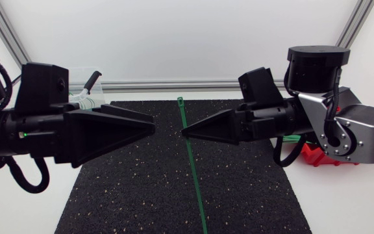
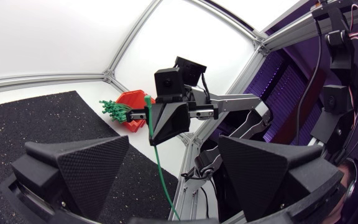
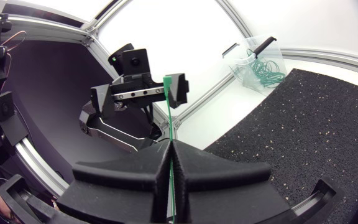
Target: Take a green cable tie from the red box, thread the tail through the head to close it, then place it in the transparent bin on the left.
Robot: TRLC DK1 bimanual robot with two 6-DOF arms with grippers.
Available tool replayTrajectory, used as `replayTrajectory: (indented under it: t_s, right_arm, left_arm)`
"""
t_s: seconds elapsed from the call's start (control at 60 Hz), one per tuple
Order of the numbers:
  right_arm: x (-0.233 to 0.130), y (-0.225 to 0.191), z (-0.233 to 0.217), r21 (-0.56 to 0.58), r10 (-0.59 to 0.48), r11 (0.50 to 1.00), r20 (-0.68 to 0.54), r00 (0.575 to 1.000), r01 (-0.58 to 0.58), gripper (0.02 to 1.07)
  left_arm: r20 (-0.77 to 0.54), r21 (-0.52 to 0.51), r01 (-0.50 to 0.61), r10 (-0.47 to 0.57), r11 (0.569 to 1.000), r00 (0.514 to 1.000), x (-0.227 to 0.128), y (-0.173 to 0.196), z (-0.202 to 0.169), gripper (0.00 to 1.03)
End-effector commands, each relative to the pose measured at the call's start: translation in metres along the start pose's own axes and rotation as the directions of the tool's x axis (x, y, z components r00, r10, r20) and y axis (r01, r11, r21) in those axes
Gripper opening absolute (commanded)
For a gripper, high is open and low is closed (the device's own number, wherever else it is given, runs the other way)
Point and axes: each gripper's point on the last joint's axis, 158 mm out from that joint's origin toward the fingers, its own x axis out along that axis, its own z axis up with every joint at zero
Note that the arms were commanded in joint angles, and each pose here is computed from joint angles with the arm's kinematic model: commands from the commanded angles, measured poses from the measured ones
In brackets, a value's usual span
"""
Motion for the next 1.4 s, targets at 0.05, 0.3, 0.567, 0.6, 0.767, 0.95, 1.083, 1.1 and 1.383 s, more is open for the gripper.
replayTrajectory:
  t_s: [0.05,0.3,0.567,0.6,0.767,0.95,1.083,1.1,1.383]
  right_arm:
    - [-0.005,0.007,-0.001,0.058,0.018,0.998,0.022,1.000,-0.019,0.08]
    - [-0.007,0.002,-0.003,0.075,0.009,0.997,0.025,1.000,-0.011,0.08]
    - [-0.010,-0.004,0.002,0.072,0.000,0.997,0.039,0.999,-0.003,0.08]
    - [-0.009,-0.005,0.001,0.075,0.000,0.997,0.038,0.999,-0.003,0.08]
    - [-0.009,-0.006,0.002,0.072,-0.001,0.997,0.040,0.999,-0.002,0.08]
    - [-0.009,-0.006,0.001,0.063,-0.004,0.998,0.044,0.999,0.001,0.08]
    - [-0.010,-0.006,0.000,0.063,-0.006,0.998,0.044,0.999,0.003,0.08]
    - [-0.010,-0.006,0.000,0.063,-0.006,0.998,0.044,0.999,0.003,0.08]
    - [-0.010,-0.005,0.001,0.055,-0.008,0.998,0.049,0.999,0.005,0.08]
  left_arm:
    - [-0.026,-0.004,0.057,-0.057,0.998,0.998,0.017,-0.007,0.009,1.00]
    - [-0.064,-0.009,0.104,-0.104,0.995,0.993,0.040,-0.003,0.013,1.00]
    - [-0.076,-0.007,0.138,-0.138,0.990,0.987,0.049,-0.007,0.012,0.97]
    - [-0.074,-0.006,0.139,-0.139,0.990,0.988,0.050,-0.007,0.013,0.96]
    - [-0.066,-0.021,0.142,-0.143,0.990,0.987,0.053,-0.002,0.014,0.88]
    - [-0.049,-0.027,0.145,-0.146,0.989,0.988,0.054,0.000,0.019,0.70]
    - [-0.041,-0.035,0.144,-0.146,0.989,0.989,0.055,0.002,0.022,0.60]
    - [-0.040,-0.036,0.145,-0.146,0.989,0.988,0.055,0.003,0.022,0.59]
    - [-0.039,-0.052,0.132,-0.134,0.990,0.990,0.057,0.011,0.020,0.27]
